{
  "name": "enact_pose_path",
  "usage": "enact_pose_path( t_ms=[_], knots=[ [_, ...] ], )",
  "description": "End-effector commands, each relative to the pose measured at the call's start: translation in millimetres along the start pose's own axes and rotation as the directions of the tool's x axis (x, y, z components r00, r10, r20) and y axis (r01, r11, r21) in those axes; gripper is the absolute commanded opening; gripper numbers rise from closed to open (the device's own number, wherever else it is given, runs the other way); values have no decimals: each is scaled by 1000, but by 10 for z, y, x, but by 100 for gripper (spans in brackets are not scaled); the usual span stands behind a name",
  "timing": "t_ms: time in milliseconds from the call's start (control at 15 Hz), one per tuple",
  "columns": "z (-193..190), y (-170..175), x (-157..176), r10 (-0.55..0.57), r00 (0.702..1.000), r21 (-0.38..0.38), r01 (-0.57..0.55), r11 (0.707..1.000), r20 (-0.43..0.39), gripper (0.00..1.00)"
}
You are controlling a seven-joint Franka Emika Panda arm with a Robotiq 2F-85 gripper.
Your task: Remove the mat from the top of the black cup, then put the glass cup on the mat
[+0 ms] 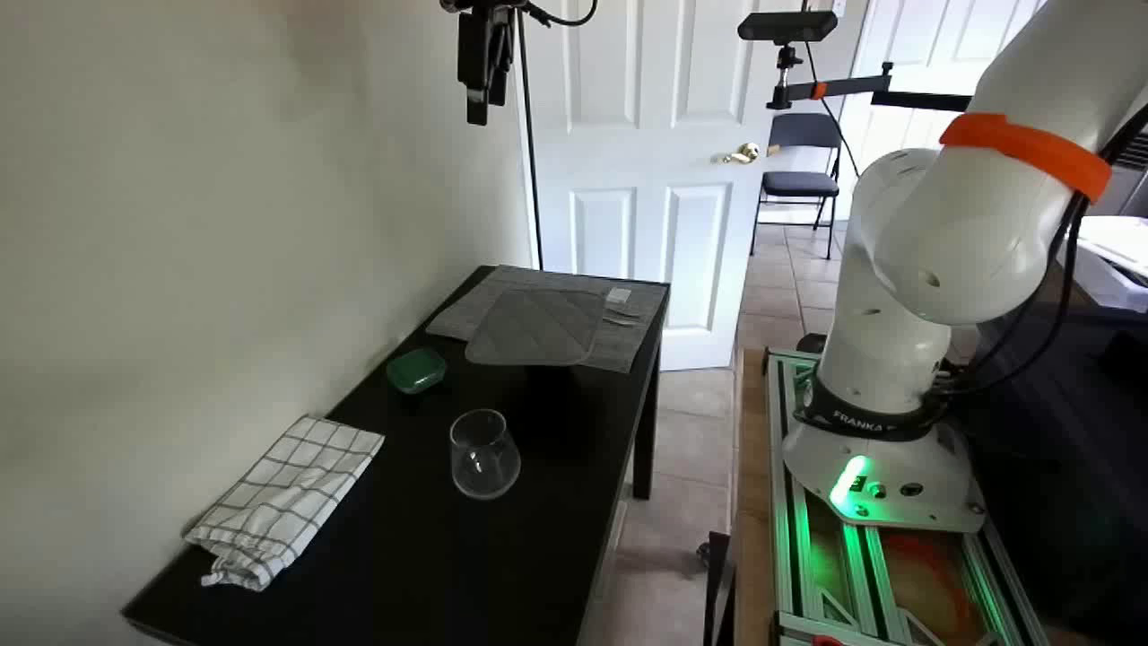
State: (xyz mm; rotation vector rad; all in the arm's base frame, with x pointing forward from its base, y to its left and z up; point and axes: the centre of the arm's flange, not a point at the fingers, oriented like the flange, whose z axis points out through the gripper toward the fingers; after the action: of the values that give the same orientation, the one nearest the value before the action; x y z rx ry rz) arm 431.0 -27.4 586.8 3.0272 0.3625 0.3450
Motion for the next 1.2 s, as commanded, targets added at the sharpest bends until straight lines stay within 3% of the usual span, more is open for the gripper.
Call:
enact_pose_path(
  t_ms=[0,200,333,667,1133],
  knots=[
    [0,0,0,0,1000,0,0,1000,0,100],
    [0,0,0,0,1000,0,0,1000,0,100],
    [326,28,11,99,990,-49,-94,994,97,100],
    [1093,-96,110,202,960,-83,-189,978,196,100],
    [1968,-405,231,241,941,-91,-225,970,236,100]
  ],
)
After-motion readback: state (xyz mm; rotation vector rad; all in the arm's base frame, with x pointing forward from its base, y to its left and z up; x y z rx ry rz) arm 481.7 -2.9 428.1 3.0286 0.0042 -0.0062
